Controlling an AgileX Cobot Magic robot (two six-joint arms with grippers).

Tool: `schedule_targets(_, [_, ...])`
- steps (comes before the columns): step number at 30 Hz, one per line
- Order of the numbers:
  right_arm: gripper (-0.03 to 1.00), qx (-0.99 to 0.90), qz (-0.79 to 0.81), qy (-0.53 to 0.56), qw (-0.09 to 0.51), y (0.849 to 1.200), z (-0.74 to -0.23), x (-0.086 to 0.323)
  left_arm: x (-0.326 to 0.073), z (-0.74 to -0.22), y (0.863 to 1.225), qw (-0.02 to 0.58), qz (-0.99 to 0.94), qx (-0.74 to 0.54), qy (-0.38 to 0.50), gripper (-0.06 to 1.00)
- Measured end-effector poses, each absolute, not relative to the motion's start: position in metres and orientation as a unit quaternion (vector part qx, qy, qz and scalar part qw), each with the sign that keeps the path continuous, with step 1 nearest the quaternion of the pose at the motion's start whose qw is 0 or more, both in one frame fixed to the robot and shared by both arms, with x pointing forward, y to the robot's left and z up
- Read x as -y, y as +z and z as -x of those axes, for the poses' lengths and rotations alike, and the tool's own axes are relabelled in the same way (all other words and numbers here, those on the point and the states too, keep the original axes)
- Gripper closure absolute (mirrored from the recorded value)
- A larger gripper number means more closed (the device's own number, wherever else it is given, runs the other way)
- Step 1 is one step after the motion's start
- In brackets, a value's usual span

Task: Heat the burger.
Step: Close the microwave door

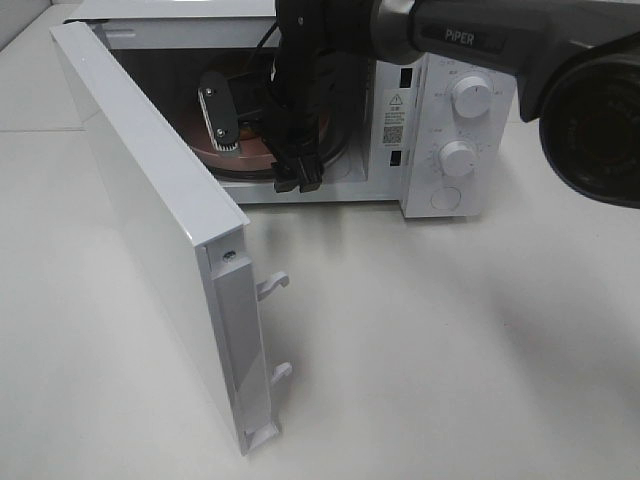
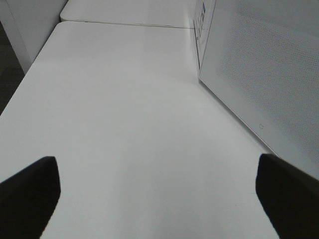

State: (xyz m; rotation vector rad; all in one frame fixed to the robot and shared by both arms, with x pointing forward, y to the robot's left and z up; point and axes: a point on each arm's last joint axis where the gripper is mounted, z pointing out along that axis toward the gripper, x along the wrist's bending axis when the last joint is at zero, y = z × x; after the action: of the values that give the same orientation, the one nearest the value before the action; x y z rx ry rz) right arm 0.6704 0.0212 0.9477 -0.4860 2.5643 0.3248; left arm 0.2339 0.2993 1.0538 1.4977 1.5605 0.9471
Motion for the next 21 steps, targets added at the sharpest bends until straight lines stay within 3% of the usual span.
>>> schedule_targets(9, [0.12,-0.961,0.18,0.092,0.188,0.954,-0.658,-0.013,-0.299,-0.234,1.054,0.38,-0.587,-0.611,0.371,-0.05])
schedule_targets(21, [0.12,-0.967,0.181,0.079,0.163,0.965,-0.651,-0.007,-0.299,-0.234,1.054,0.38,-0.587,-0.611,0.371,-0.05])
